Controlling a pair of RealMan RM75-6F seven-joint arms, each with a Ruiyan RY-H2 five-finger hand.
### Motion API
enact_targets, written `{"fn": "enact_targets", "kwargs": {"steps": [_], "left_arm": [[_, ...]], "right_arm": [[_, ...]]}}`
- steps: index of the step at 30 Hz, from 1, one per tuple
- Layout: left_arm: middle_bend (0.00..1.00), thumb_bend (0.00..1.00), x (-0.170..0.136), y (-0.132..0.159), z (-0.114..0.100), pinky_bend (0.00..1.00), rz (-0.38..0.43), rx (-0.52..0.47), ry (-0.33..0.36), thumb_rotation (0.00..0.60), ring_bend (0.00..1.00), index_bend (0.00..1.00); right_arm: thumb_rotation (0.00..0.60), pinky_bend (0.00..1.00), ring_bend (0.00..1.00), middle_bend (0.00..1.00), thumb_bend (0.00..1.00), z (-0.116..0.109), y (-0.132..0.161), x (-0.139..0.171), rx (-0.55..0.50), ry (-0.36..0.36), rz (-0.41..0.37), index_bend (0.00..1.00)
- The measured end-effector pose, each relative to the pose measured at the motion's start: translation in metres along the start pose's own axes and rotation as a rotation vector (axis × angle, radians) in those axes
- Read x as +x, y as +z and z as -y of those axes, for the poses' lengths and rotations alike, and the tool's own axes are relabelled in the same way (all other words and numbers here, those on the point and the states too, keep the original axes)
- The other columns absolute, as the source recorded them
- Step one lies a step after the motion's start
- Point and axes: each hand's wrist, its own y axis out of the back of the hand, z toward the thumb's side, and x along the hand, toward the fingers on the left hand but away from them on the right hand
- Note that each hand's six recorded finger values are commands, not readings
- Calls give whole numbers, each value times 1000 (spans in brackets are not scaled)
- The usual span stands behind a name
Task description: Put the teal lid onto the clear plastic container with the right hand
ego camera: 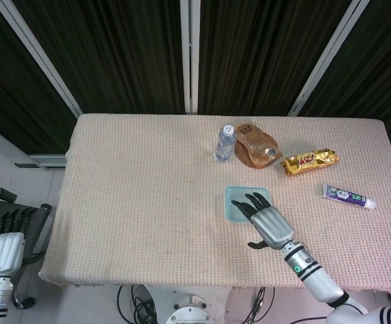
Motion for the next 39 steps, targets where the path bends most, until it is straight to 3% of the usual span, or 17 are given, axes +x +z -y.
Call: {"fn": "enact_targets", "kwargs": {"steps": [15, 33, 39], "left_arm": [[70, 18, -1, 0, -1, 20, -10, 7, -10, 600, 12, 90], [70, 17, -1, -1, 2, 20, -10, 5, -17, 600, 12, 90], [70, 17, -1, -2, 2, 20, -11, 3, -15, 600, 12, 90]], "right_arm": [[600, 0, 0, 179, 0, -1, -10, -53, -22, 84, 54, 0], [600, 0, 0, 193, 0, 23, -10, -58, -22, 138, 72, 0], [600, 0, 0, 192, 0, 19, -11, -56, -25, 108, 74, 0]]}}
